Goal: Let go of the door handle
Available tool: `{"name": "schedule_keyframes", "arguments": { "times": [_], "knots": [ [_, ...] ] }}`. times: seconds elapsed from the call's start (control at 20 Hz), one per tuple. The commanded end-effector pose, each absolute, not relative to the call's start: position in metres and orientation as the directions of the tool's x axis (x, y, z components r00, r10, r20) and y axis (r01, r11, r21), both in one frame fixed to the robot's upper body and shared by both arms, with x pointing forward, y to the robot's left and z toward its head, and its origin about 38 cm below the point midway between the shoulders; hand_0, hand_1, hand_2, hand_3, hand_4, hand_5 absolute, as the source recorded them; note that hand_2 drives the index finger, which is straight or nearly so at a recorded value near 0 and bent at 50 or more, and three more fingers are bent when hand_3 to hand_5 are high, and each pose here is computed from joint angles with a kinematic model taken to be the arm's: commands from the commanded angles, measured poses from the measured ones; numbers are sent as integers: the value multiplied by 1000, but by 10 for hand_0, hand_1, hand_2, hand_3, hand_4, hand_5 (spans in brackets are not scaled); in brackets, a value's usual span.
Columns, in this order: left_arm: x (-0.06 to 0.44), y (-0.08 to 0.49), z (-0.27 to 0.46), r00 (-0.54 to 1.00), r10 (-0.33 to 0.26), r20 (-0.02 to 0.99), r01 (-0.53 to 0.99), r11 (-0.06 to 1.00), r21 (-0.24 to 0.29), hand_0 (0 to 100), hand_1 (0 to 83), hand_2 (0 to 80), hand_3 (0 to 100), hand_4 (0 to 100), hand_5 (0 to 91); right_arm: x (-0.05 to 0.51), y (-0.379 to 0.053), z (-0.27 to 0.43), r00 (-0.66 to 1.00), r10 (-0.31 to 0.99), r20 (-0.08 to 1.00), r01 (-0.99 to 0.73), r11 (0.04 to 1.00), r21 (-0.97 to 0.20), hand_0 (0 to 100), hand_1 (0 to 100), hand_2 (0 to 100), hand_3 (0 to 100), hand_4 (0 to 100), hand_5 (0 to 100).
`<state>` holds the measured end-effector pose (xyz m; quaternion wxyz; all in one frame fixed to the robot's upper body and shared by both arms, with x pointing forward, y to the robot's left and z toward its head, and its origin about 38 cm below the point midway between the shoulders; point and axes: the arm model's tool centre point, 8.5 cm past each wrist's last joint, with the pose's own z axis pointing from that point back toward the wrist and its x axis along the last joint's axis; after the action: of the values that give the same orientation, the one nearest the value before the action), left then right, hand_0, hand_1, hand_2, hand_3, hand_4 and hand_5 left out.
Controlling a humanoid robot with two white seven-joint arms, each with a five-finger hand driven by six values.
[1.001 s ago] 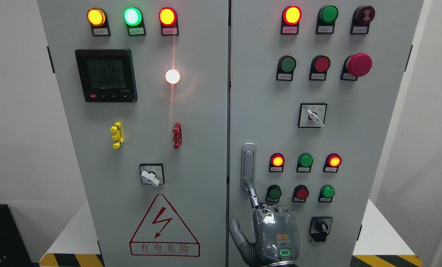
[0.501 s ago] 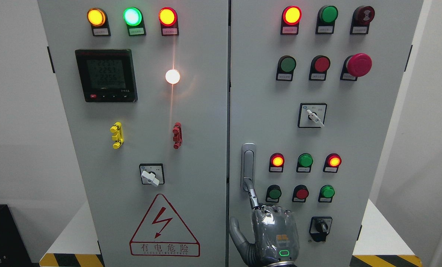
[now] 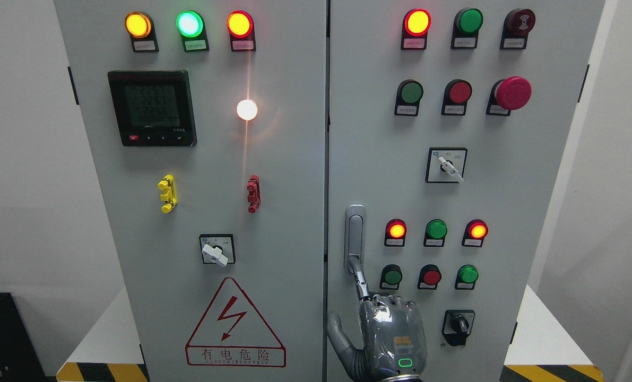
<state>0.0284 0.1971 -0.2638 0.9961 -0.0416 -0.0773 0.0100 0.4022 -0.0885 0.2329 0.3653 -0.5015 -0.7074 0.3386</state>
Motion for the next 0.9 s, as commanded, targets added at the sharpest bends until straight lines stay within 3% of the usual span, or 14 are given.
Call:
{"name": "schedule_keyframes", "arguments": {
  "times": [0.0,0.85],
  "knots": [
    [22,197,-264,989,27,144,-15,996,-84,120,556,0,0,0,0,405,-92,229,-217,960,179,452,261,-853,562,293,0,899,928,1000],
    [22,197,-264,989,27,144,-15,996,-84,120,556,0,0,0,0,408,-93,223,-208,962,178,437,254,-863,560,293,0,909,930,1000]
  ]
}}
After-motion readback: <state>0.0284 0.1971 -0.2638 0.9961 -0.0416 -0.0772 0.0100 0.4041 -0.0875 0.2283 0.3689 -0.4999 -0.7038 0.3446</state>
